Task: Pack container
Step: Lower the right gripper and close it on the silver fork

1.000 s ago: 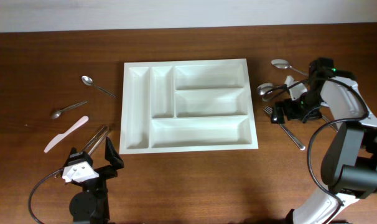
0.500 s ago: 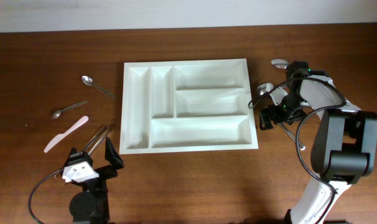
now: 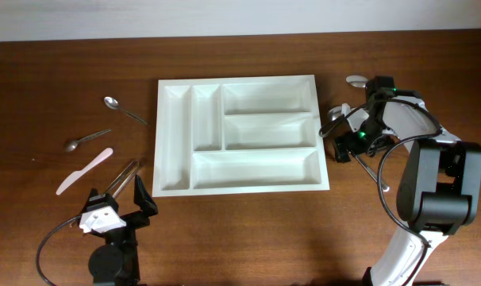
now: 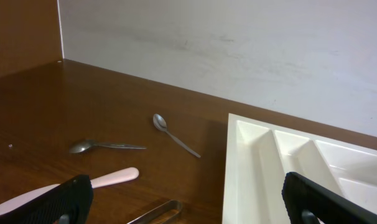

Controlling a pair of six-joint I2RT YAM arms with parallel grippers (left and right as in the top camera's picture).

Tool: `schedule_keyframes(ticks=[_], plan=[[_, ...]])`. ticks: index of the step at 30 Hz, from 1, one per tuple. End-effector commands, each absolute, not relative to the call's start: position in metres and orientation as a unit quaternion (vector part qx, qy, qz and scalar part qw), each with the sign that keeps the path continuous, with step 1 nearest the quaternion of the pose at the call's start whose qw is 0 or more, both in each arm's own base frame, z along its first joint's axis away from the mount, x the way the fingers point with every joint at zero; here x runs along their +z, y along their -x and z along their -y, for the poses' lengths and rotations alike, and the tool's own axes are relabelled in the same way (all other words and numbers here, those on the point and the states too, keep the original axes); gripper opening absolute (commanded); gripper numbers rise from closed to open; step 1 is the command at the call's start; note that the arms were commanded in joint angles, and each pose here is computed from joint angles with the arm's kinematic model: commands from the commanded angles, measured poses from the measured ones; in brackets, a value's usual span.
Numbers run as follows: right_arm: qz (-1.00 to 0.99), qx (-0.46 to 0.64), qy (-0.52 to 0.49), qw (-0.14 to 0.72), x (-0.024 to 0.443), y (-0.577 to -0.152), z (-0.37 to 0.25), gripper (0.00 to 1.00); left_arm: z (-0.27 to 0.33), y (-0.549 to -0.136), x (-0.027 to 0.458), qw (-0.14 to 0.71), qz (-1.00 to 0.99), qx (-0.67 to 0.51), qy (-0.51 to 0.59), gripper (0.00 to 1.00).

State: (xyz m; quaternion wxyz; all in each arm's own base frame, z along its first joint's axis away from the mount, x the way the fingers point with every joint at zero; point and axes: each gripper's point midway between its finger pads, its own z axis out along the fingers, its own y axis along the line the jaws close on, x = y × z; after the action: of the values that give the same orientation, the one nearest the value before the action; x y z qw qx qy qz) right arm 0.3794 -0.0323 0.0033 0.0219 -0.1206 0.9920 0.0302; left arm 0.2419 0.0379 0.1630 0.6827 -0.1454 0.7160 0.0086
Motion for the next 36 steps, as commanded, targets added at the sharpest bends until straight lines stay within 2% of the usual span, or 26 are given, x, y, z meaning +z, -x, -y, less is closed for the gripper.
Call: schedule_keyframes(ticks=[1,32,36], plan=[[-0.992,0.020,0.125,0.016,-0.004,-0.379,0.037,0.99,-0.037,-0.242,0.161,0.683,-0.717,0.011,0.139,0.99],[-0.994,0.018,0.111,0.015,-0.020,-0.384,0.039,0.99,-0.037,-0.242,0.161,0.683,-0.717,0.011,0.139,0.99],[-0.994,0.018,0.111,0.014,-0.020,-0.384,0.039,0.89,-0.037,-0.242,0.161,0.683,-0.717,0.011,0.139,0.99]])
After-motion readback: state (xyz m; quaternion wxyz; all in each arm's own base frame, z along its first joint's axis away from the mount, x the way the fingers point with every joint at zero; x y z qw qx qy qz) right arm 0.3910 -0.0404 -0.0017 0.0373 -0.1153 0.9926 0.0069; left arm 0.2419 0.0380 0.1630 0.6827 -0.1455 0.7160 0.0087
